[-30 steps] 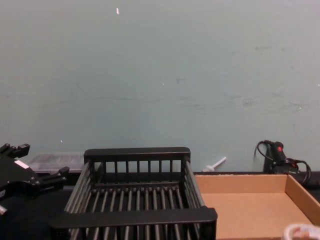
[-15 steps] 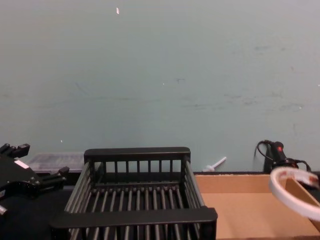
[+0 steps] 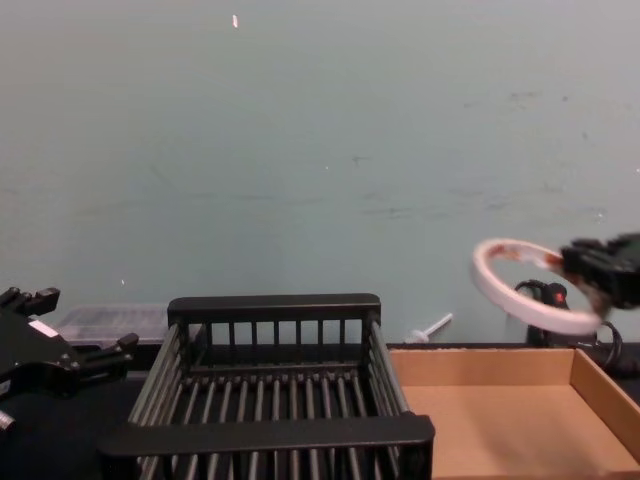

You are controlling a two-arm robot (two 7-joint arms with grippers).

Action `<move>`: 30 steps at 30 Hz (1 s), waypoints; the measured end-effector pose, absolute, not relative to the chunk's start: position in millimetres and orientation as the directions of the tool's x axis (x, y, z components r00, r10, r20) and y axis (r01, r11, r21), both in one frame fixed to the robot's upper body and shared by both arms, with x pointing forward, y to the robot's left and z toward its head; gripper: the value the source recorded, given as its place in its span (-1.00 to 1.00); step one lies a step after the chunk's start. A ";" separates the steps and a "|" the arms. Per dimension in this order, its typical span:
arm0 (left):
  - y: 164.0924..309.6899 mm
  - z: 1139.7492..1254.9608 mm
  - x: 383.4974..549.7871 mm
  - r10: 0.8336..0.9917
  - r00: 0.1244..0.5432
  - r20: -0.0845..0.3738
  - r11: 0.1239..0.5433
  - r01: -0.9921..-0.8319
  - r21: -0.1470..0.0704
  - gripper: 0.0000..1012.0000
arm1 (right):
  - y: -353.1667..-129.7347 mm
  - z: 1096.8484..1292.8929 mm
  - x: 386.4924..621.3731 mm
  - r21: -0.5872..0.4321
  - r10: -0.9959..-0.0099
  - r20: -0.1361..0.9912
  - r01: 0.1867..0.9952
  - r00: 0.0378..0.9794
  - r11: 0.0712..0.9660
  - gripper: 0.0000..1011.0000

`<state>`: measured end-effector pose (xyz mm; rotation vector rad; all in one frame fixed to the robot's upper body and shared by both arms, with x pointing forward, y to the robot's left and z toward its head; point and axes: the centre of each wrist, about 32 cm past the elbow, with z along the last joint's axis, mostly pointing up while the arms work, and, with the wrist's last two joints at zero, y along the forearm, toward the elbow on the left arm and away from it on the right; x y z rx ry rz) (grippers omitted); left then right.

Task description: Pick up the white tape and place it into the black box , Pick up the silver tape and place it into the brown box.

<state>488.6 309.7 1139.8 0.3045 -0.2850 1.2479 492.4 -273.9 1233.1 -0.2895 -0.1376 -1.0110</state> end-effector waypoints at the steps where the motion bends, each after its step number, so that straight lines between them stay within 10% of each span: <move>1: 309.7 1139.8 488.6 0.880 0.292 0.374 0.287 -0.955 0.070 0.98 | -273.9 1233.1 492.4 -0.175 -0.814 0.246 0.850 0.527 0.497 -0.86; 30: 309.7 1139.8 488.6 0.880 0.292 0.374 0.287 -0.955 0.070 0.98 | -185.1 1220.8 566.3 -0.117 -0.710 0.269 0.754 0.651 0.647 -0.86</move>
